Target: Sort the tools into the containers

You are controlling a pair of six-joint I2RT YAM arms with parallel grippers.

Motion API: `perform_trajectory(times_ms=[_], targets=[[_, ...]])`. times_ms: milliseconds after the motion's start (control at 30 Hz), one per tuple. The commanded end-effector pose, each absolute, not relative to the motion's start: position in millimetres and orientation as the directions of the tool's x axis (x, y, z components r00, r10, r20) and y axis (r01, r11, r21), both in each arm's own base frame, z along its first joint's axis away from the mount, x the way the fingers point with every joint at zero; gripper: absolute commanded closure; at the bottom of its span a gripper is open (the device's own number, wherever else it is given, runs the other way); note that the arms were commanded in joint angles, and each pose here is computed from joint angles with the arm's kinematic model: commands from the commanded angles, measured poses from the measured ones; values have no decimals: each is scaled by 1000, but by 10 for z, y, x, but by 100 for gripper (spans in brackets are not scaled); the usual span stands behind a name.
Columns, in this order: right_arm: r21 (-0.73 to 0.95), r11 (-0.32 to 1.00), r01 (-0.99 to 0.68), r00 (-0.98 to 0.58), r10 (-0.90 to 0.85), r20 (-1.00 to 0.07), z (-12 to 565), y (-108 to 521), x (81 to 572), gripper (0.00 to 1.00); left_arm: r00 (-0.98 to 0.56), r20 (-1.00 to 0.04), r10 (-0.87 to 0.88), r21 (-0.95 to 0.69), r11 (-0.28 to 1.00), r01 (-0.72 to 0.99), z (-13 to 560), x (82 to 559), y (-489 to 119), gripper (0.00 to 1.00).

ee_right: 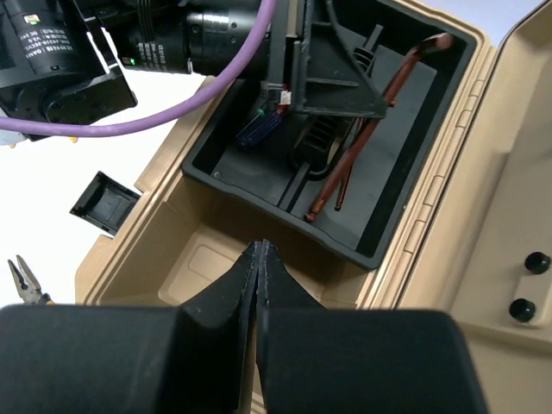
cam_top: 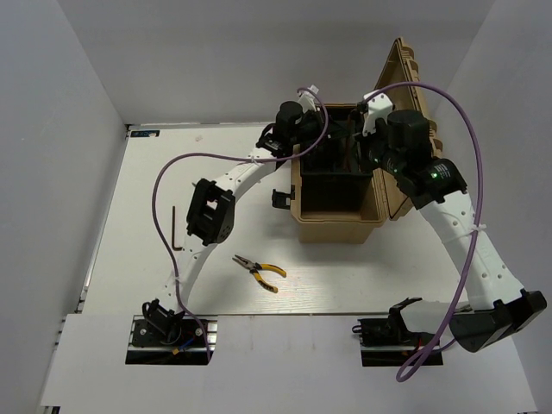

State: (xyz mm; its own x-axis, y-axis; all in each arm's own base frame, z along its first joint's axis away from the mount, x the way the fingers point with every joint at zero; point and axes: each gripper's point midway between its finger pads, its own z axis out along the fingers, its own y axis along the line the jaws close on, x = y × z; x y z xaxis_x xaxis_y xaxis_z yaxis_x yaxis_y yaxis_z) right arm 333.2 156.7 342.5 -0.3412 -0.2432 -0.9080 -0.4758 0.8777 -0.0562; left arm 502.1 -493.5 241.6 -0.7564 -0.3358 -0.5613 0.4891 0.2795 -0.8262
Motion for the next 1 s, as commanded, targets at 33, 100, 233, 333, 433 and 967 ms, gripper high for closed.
perform_trajectory(times_ms=[33,100,233,333,433,967], targets=[[-43,876,-481,-309,-215,-927,3495,1607,3368,100,-695,-603,-392,-795,221,566,3058,4937,-4954,67],[-42,876,-481,-309,-214,-927,3495,1605,3370,100,-688,-610,-394,-790,235,566,3065,4954,-4945,53],[-45,875,-481,-304,-215,-928,3507,1601,3372,100,-681,-615,-398,-787,247,566,3110,4966,-4933,44],[-27,862,-507,-301,-207,-931,3542,1643,3316,100,-653,-638,-409,-767,262,585,3298,4947,-4876,56],[-15,843,-538,-299,-208,-931,3570,1685,3241,100,-560,-716,-417,-694,345,631,3643,4923,-4638,87],[221,603,-767,-497,-338,-799,2524,2640,3059,100,-552,-807,-213,-65,959,-275,2299,3809,-614,24]])
